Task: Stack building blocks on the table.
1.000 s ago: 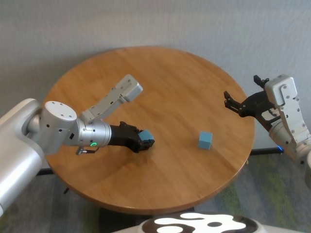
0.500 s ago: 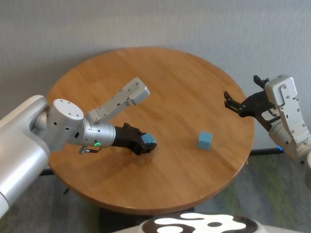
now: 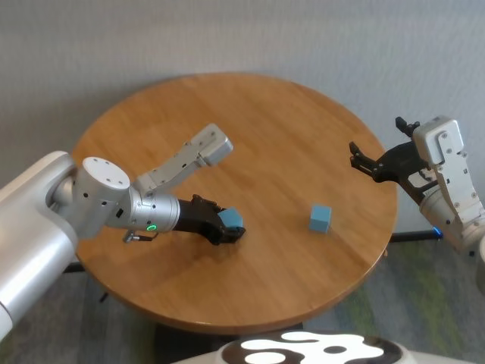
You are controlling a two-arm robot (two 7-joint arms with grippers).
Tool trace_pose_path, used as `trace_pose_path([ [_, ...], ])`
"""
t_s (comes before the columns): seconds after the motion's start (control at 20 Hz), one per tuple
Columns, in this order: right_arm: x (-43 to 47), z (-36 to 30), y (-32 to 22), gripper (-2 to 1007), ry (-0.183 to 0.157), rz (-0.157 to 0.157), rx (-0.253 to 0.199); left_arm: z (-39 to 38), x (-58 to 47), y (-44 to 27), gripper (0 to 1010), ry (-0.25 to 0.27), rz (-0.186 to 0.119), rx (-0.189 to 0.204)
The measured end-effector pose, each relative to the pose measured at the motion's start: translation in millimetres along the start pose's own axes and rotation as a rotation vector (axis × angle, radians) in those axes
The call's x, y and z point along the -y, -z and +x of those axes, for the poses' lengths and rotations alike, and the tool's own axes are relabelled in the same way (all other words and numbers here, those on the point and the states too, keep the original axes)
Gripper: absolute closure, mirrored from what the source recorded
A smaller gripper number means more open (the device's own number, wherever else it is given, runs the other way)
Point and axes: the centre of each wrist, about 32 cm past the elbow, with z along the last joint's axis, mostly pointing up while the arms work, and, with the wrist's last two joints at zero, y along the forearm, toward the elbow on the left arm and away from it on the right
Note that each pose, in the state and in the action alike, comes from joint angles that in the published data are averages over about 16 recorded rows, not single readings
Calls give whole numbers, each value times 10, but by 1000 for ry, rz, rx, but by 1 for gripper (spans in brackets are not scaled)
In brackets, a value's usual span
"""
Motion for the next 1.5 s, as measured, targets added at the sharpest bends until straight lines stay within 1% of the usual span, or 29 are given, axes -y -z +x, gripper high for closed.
trace_pose_path([
  [0.2, 0, 0, 0, 0, 0, 0, 0, -3, -33, 8, 382, -1, -25, -3],
  [0.35, 0, 0, 0, 0, 0, 0, 0, -7, -71, 16, 285, -3, -56, -6],
  [0.5, 0, 0, 0, 0, 0, 0, 0, -19, -121, 34, 192, -10, -101, -8],
  [0.6, 0, 0, 0, 0, 0, 0, 0, -33, -160, 59, 142, -19, -141, -14],
  [0.7, 0, 0, 0, 0, 0, 0, 0, -54, -201, 96, 100, -32, -191, -27],
  [0.85, 0, 0, 0, 0, 0, 0, 0, -97, -265, 174, 51, -63, -283, -57],
  [1.0, 0, 0, 0, 0, 0, 0, 0, -149, -335, 276, 23, -107, -389, -87],
  [1.15, 0, 0, 0, 0, 0, 0, 0, -201, -412, 391, 9, -164, -493, -113],
  [1.25, 0, 0, 0, 0, 0, 0, 0, -232, -467, 470, 9, -204, -555, -131],
  [1.4, 0, 0, 0, 0, 0, 0, 0, -270, -550, 581, 9, -261, -632, -148],
  [1.5, 0, 0, 0, 0, 0, 0, 0, -289, -602, 642, 9, -291, -670, -147],
])
